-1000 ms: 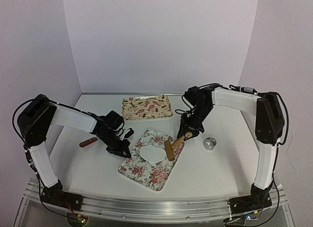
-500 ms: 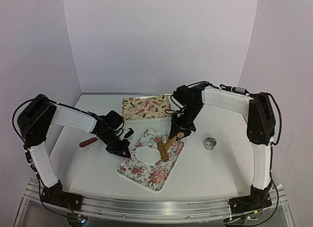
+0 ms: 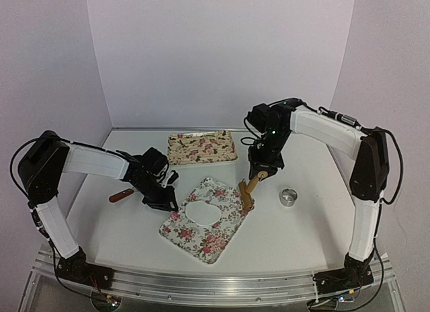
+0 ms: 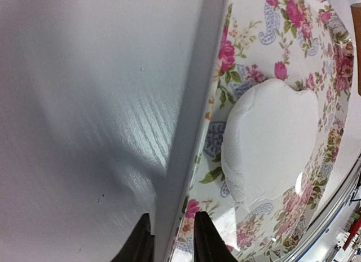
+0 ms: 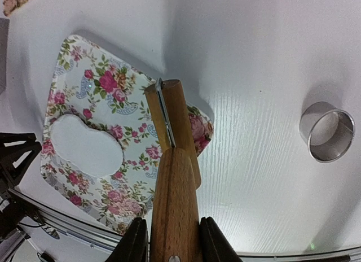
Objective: Roll out the dumpling wrappers from the dough
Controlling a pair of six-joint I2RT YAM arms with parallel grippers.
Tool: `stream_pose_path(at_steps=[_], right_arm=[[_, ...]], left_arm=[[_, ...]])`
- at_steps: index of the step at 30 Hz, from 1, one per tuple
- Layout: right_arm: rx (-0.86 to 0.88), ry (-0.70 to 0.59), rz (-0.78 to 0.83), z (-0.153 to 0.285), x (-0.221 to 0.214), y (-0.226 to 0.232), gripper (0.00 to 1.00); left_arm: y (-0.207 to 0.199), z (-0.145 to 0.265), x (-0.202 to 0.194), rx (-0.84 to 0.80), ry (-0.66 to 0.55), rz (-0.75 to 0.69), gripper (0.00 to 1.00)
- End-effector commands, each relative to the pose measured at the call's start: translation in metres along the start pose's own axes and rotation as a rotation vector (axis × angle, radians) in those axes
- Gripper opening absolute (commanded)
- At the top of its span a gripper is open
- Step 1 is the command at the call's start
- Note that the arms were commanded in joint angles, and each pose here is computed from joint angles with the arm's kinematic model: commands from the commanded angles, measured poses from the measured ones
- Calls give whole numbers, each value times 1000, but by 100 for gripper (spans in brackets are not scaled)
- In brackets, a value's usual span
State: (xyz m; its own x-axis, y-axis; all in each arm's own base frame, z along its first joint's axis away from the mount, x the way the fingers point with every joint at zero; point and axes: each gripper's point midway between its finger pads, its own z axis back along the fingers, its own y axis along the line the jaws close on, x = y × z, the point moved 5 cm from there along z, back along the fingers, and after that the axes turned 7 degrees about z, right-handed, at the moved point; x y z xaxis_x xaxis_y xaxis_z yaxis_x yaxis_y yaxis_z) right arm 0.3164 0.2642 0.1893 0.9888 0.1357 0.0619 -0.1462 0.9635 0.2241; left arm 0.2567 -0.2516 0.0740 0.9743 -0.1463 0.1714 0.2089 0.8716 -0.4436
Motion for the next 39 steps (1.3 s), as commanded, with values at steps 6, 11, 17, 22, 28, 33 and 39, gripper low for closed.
stream_pose_path(at_steps=[6,11,17,22,28,33,39], right_arm=[[9,-260,-107,98,14,-35,0],[124,-310,-200,87,35,-60,0],[235,-306,-282,59,59,-91,0],[280,-269,-305,32,72,-113,0],[343,-139,-318,-20,73,-130,2],[336,-98,-288,-42,75,-134,5],[247,-95,-256,-63,83,-147,21]], left_arm=[[-36,76,33,-41,-191,2,52],[-33,110,45,-37,-244,47,62],[1,148,60,-65,-299,167,69],[7,160,64,-89,-321,191,71],[9,156,59,-119,-322,220,72],[8,161,52,-141,-343,239,72],[10,158,46,-141,-335,255,72]])
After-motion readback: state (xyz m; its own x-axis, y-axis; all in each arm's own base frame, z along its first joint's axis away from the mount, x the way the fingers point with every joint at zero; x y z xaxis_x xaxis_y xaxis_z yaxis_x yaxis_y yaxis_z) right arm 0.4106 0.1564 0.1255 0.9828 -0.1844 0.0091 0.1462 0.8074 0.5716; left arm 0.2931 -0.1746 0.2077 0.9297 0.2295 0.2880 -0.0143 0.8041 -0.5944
